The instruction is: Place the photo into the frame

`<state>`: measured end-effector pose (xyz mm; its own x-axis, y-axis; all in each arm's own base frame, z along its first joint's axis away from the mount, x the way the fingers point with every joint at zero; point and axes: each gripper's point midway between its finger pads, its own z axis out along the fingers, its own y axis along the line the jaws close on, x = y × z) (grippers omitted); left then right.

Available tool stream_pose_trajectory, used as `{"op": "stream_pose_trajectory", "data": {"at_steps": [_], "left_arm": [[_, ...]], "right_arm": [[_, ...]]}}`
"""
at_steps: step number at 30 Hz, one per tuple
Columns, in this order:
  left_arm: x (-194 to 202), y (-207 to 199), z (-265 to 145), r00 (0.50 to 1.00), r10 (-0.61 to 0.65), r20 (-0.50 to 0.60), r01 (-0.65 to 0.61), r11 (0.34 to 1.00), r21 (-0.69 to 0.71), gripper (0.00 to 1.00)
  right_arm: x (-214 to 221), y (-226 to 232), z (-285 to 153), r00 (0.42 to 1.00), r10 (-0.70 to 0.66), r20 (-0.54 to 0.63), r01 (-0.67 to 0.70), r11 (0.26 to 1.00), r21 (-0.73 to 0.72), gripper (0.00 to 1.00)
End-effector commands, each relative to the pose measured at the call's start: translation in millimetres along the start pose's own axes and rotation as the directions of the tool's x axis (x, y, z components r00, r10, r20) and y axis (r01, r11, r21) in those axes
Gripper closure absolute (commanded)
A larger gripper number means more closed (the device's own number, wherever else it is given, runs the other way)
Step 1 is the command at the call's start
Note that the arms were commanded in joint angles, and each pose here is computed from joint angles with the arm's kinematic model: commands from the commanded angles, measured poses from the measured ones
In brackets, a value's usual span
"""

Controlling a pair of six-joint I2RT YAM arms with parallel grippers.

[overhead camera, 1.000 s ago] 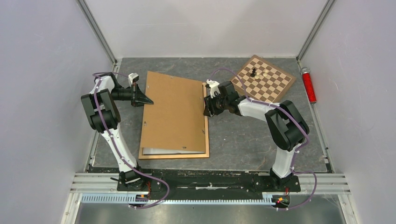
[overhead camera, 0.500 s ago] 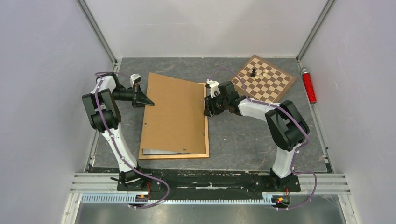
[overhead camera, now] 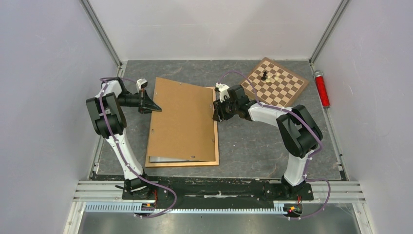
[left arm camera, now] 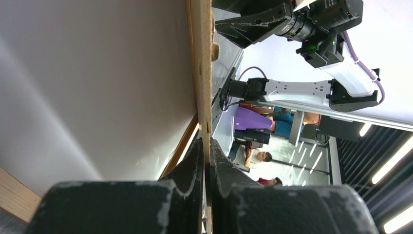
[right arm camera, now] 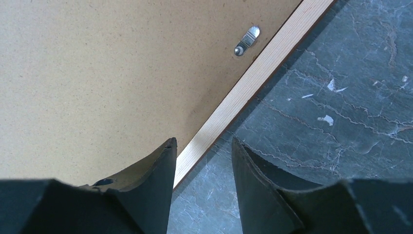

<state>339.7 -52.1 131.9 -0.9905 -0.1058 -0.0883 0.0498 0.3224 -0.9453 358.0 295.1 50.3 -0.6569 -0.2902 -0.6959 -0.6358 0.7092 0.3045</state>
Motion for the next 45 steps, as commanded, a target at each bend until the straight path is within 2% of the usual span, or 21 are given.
{"op": "stream_pose_trajectory", "data": {"at_steps": [1, 5, 9, 15, 21, 27, 32, 45], "left_arm": [[5.8, -18.7, 3.0, 0.997, -0.082, -0.012, 0.082, 0.994, 0.069, 0.98], [5.7, -11.2, 3.5, 0.996, -0.080, -0.025, 0.081, 0.995, 0.057, 0.94], [5.1, -6.0, 4.2, 0.996, -0.083, -0.034, 0.085, 0.995, 0.050, 0.85], [3.7, -1.6, 3.5, 0.996, -0.073, -0.044, 0.074, 0.997, 0.031, 0.65], [5.7, 6.5, 1.3, 0.997, -0.065, -0.050, 0.063, 0.997, -0.035, 0.56], [6.3, 27.2, -5.9, 0.999, -0.042, -0.032, 0.034, 0.974, -0.224, 0.49], [4.4, 35.3, -14.2, 0.999, -0.031, -0.022, 0.022, 0.944, -0.329, 0.45], [-0.4, 41.4, -10.0, 0.998, -0.021, -0.055, -0.003, 0.918, -0.396, 0.43]], "right_arm": [[-16.5, 2.1, -8.2, 0.998, -0.017, 0.055, 0.017, 1.000, 0.006, 0.52], [-16.2, 2.1, -8.3, 0.998, -0.017, 0.054, 0.016, 1.000, 0.005, 0.52], [-16.4, 2.2, -8.3, 0.998, -0.018, 0.055, 0.017, 1.000, 0.005, 0.52], [-16.1, 1.9, -8.1, 0.998, -0.017, 0.054, 0.017, 1.000, 0.006, 0.52], [-16.4, 2.2, -8.6, 0.998, -0.019, 0.055, 0.018, 1.000, 0.006, 0.52], [-17.3, 3.5, -10.2, 0.998, -0.019, 0.059, 0.019, 1.000, 0.003, 0.52], [-17.2, 4.6, -10.7, 0.998, -0.015, 0.059, 0.015, 1.000, -0.003, 0.52], [-17.3, 5.0, -13.6, 0.998, -0.019, 0.066, 0.020, 1.000, -0.001, 0.52]]}}
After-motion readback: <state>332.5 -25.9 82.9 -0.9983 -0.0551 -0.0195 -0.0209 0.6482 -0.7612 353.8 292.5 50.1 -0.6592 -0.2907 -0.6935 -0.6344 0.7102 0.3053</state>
